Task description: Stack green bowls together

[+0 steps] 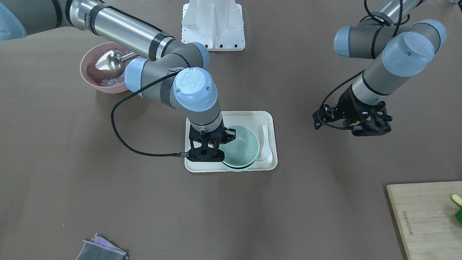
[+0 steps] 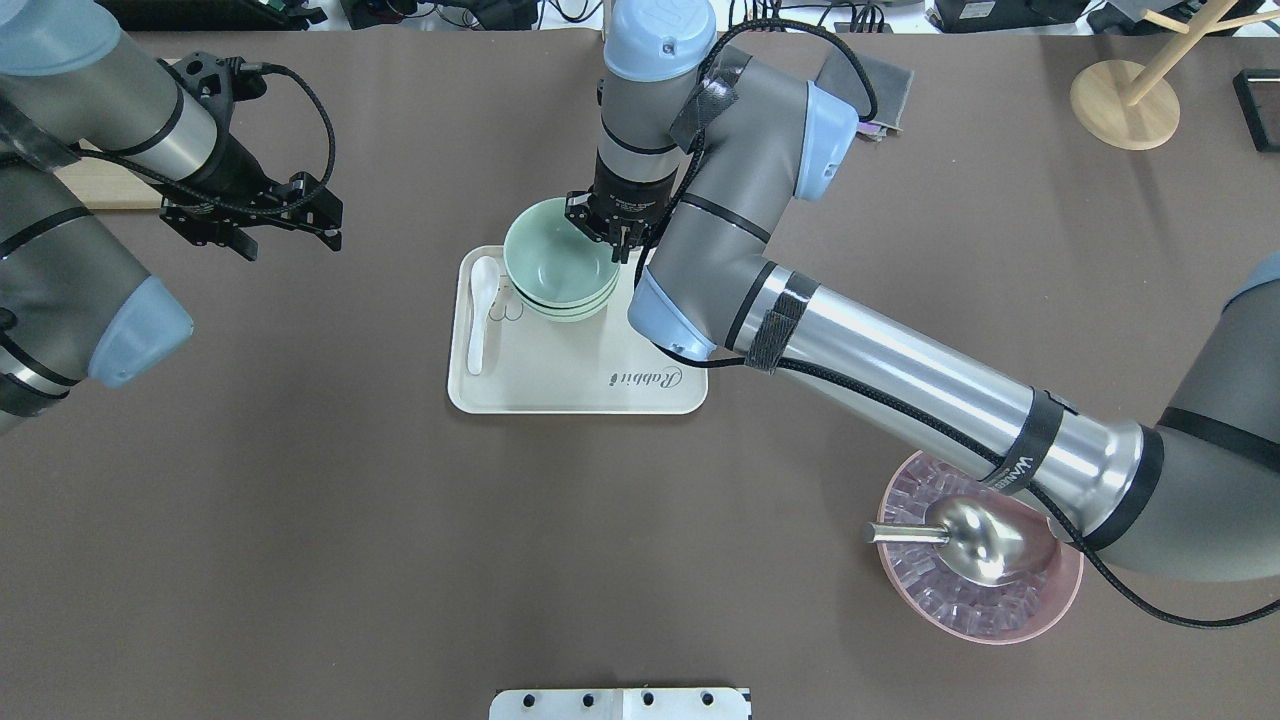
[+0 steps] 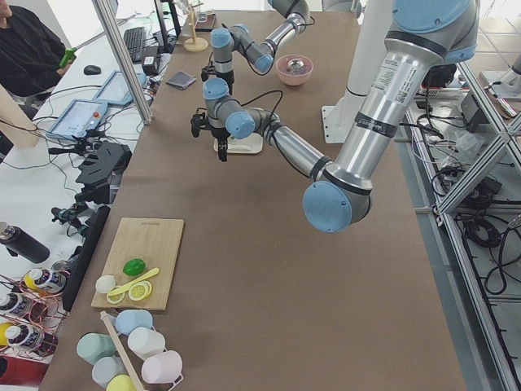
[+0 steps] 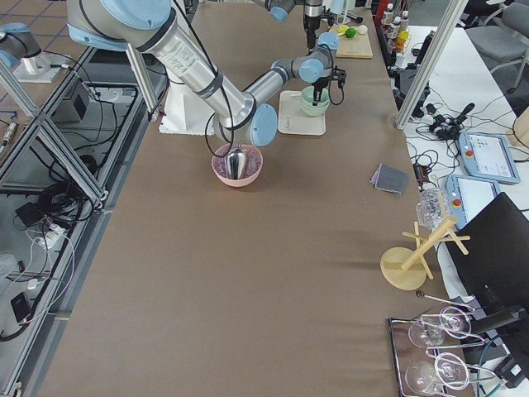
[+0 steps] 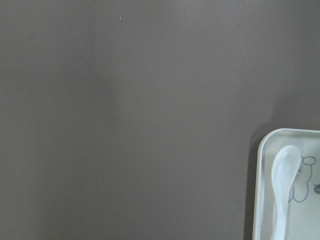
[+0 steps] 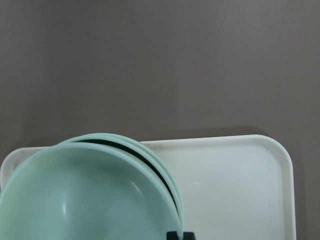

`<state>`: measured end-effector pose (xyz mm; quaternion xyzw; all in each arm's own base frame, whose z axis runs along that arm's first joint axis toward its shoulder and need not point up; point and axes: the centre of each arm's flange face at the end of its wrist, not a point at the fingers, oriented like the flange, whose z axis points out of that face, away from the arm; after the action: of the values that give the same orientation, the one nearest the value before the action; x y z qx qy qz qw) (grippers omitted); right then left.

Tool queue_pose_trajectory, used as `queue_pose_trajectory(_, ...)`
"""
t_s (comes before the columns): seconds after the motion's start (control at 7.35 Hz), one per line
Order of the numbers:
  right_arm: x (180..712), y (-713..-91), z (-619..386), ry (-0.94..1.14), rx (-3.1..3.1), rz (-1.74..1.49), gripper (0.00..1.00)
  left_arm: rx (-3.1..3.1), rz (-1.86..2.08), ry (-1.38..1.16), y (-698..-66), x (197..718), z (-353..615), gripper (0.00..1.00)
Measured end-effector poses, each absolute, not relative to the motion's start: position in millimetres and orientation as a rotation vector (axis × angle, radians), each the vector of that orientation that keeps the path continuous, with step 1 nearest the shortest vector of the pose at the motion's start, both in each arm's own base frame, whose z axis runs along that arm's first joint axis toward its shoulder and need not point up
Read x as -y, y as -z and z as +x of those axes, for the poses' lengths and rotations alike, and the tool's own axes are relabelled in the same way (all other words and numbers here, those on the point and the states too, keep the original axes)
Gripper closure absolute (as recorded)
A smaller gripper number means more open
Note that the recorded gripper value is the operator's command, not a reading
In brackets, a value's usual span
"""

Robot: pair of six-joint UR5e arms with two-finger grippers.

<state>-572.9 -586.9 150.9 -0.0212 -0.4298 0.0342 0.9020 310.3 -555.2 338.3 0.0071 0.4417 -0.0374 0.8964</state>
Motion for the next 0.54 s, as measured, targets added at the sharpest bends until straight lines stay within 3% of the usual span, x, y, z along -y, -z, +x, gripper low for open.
queue_pose_trajectory(0.54,586.9,-151.9,-573.6,-0.071,0.887,-0.045,1.00,-0.913,0.011,0.078,-340.6,555.9,311.4,0.02)
